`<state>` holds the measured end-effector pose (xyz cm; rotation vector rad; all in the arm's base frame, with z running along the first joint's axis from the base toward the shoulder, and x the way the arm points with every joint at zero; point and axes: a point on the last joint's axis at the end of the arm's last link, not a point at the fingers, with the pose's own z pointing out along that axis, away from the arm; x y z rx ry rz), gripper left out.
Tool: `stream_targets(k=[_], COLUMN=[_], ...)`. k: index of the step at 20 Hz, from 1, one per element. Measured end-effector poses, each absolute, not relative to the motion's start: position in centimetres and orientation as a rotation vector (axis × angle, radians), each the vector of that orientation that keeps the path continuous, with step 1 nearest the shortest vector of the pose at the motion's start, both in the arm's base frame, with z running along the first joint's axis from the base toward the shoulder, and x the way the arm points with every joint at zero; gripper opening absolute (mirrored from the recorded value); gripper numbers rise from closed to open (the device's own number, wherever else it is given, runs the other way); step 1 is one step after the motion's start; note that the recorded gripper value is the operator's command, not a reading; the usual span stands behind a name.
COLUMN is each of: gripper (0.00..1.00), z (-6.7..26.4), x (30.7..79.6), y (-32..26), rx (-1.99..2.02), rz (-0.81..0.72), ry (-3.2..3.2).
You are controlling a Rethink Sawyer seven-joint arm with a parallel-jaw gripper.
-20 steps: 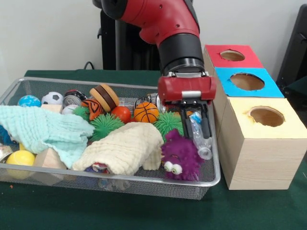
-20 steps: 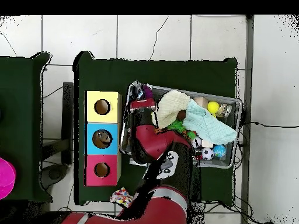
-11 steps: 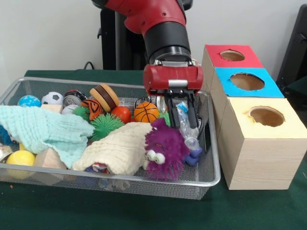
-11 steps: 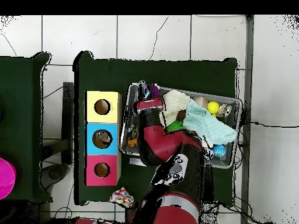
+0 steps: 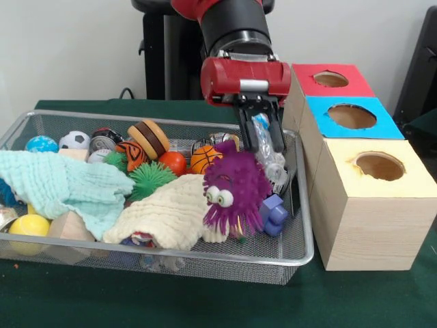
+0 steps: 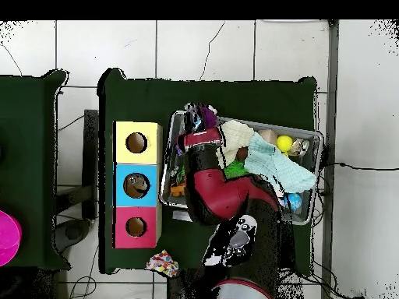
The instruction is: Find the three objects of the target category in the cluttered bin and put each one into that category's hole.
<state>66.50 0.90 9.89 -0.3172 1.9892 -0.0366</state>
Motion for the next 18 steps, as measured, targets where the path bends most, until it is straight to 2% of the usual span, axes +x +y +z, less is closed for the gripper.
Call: stream_targets(k=[10, 17, 18], gripper=[0.0, 0.0, 0.0], z=[9.5, 5.6, 4.2], x=[65.2, 64.5, 64.1], y=[-0.9, -3.0, -3.7], rx=[-0.362, -0.28, -0.23], rz=[-0.016, -0.025, -0.049], ry=[2.008, 2.199, 2.288])
